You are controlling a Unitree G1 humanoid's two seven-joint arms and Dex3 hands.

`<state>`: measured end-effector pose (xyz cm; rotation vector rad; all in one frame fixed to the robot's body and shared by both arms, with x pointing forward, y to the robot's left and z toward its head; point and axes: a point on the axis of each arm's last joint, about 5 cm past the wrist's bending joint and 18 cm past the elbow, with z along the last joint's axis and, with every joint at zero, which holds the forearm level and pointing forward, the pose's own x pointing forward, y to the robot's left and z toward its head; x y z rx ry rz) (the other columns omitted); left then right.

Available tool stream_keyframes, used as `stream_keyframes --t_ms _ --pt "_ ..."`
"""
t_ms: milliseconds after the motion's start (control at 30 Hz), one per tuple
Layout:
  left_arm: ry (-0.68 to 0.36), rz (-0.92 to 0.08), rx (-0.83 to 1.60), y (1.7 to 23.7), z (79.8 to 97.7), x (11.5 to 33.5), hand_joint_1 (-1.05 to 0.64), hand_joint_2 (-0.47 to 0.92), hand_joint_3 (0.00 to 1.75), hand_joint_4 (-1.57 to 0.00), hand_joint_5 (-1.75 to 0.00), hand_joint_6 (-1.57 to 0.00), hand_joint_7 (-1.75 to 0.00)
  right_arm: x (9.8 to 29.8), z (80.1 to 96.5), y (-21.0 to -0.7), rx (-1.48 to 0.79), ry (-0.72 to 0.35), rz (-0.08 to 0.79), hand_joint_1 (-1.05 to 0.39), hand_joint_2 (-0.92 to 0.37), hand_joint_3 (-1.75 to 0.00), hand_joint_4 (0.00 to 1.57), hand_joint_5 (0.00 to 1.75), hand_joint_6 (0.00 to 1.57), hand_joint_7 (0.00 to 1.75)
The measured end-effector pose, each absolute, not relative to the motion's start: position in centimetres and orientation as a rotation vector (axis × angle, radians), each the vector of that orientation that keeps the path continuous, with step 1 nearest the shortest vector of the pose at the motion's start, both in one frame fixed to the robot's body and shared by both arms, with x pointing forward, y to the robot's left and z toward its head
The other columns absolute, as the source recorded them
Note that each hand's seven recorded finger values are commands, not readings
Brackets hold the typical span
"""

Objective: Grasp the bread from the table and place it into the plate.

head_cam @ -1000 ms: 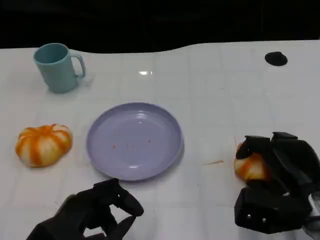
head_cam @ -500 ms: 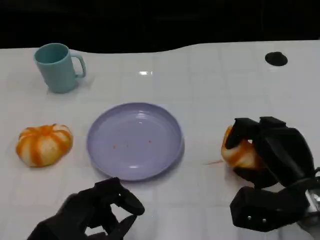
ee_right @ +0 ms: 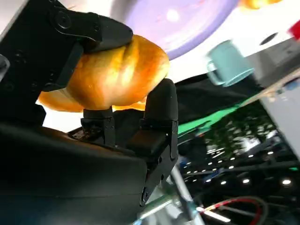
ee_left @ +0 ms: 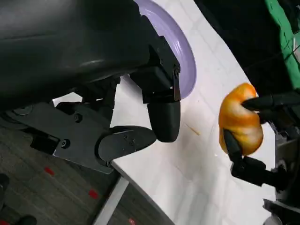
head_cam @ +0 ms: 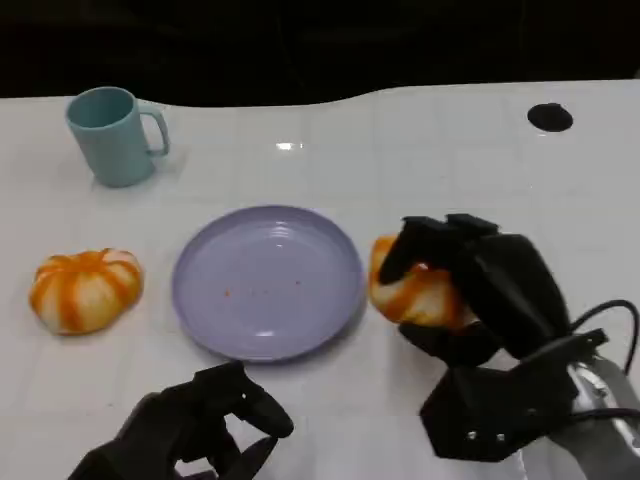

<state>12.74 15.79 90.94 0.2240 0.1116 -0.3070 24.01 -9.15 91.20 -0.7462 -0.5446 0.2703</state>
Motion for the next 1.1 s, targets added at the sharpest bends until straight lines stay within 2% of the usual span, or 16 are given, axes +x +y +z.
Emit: stream_keyframes --t_ms 133,233,367,667,733,767,833,867,900,933,967,1033,1100 --pt "0.114 -0.307 0.222 15.7 90.9 12.7 -0.2 0.79 0.67 -0.64 -1.75 -0.63 -1.28 24.7 91.8 -7.4 -0.713 -0.577 0.322 -0.07 -0.26 -1.41 0.95 1.75 0.76 1.65" --pt "0.116 -0.308 0.222 15.7 90.9 12.6 -0.19 0.79 0.67 -0.65 -1.75 -0.63 -1.27 25.2 92.0 -6.1 -0.691 -0.583 0.36 -0.08 -0.25 -1.43 0.95 1.75 0.73 1.73" --pt "0.116 -0.308 0.221 15.7 90.9 12.6 -0.19 0.79 0.67 -0.65 -1.75 -0.63 -1.27 26.0 92.2 -4.6 -0.665 -0.575 0.41 -0.1 -0.25 -1.43 0.97 1.75 0.74 1.75" --pt "0.116 -0.309 0.223 15.7 90.9 12.6 -0.19 0.79 0.67 -0.65 -1.75 -0.63 -1.27 27.7 92.4 -1.5 -0.69 -0.531 0.495 -0.17 -0.33 -1.29 0.92 1.75 0.79 1.42" --pt "0.115 -0.309 0.224 15.7 90.8 12.6 -0.19 0.79 0.66 -0.66 -1.75 -0.63 -1.27 27.9 92.3 -1.1 -0.703 -0.512 0.507 -0.17 -0.37 -1.21 0.87 1.75 0.79 1.27" --pt "0.114 -0.309 0.225 15.7 90.8 12.6 -0.19 0.79 0.66 -0.66 -1.75 -0.63 -1.27 28.0 92.3 -0.8 -0.71 -0.499 0.511 -0.18 -0.42 -1.1 0.77 1.68 0.78 1.09" --pt "0.108 -0.31 0.226 15.7 90.9 12.6 -0.19 0.79 0.66 -0.66 -1.75 -0.63 -1.26 28.2 92.3 -0.4 -0.726 -0.46 0.518 -0.2 -0.56 -0.81 0.68 1.35 0.78 0.73" --pt "0.108 -0.311 0.225 15.7 90.9 12.6 -0.19 0.79 0.66 -0.66 -1.75 -0.63 -1.26 28.4 92.3 -0.3 -0.738 -0.437 0.528 -0.25 -0.62 -0.68 0.5 1.06 0.69 0.51" --pt "0.108 -0.311 0.224 15.7 90.9 12.6 -0.19 0.79 0.66 -0.66 -1.75 -0.63 -1.26 28.5 92.4 -0.2 -0.752 -0.418 0.542 -0.28 -0.68 -0.57 0.41 0.82 0.63 0.36" --pt "0.109 -0.311 0.223 15.7 90.8 12.6 -0.19 0.79 0.66 -0.65 -1.75 -0.63 -1.26 28.6 92.5 -0.1 -0.776 -0.401 0.563 -0.31 -0.74 -0.46 0.35 0.62 0.58 0.23" --pt "0.109 -0.311 0.222 15.7 90.8 12.6 -0.19 0.8 0.65 -0.65 -1.75 -0.63 -1.26 28.7 92.7 -0.1 -0.806 -0.391 0.583 -0.41 -0.84 -0.31 0.19 0.45 0.47 0.1" --pt "0.108 -0.312 0.223 15.6 90.8 12.6 -0.2 0.8 0.65 -0.66 -1.75 -0.64 -1.26 29.0 93.0 0.0 -0.895 -0.375 0.619 -0.48 -0.9 -0.23 0.06 0.35 0.36 0.03" --pt "0.106 -0.314 0.224 15.6 90.8 12.6 -0.21 0.8 0.65 -0.66 -1.75 -0.64 -1.26 29.1 93.1 0.1 -0.964 -0.343 0.641 -0.56 -0.92 -0.23 0.01 0.25 0.28 0.01"
